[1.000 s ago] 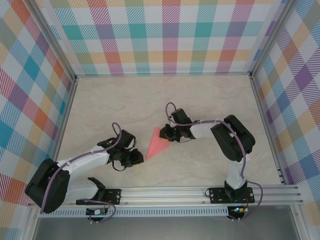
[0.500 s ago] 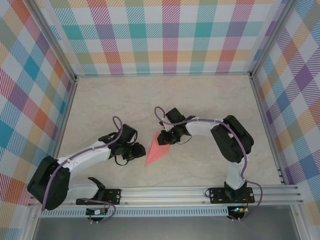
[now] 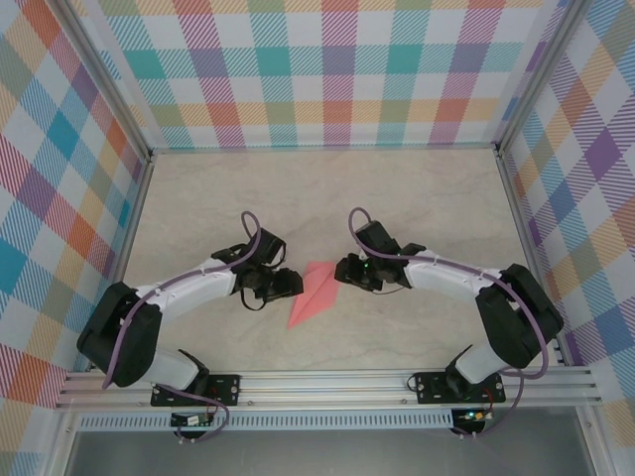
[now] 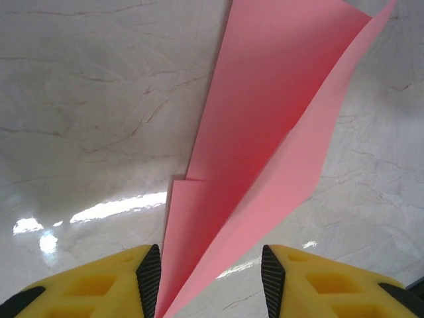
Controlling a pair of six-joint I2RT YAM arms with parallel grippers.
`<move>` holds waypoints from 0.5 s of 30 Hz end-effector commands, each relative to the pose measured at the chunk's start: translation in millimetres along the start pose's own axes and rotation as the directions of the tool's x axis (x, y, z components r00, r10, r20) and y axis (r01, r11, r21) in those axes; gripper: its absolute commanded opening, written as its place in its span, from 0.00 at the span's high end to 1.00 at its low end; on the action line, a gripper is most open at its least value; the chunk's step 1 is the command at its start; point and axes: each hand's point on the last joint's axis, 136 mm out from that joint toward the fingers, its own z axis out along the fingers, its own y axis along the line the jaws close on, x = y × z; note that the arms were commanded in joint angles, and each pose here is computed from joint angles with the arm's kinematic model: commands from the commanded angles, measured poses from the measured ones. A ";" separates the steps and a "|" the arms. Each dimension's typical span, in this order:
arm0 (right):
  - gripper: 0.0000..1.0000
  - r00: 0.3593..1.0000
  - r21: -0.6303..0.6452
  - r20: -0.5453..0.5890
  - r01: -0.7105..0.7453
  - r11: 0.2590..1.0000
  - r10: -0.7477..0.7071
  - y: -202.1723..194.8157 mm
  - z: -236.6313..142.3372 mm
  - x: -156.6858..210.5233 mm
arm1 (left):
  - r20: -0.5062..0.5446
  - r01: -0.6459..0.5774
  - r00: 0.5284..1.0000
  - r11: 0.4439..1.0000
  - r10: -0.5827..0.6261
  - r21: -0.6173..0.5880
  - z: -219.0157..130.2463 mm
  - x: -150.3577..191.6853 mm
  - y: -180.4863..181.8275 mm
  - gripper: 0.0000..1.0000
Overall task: Fold a paper plane with a square sheet of paper (pick it up from the middle)
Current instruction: Turn over the paper at the center of the table.
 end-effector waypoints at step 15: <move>0.60 0.970 -0.105 -0.122 -0.224 0.969 0.211 16.7 30.3 28.3 | -0.094 -0.054 0.994 0.996 0.048 -0.064 21.8 -5.9 4.8 0.53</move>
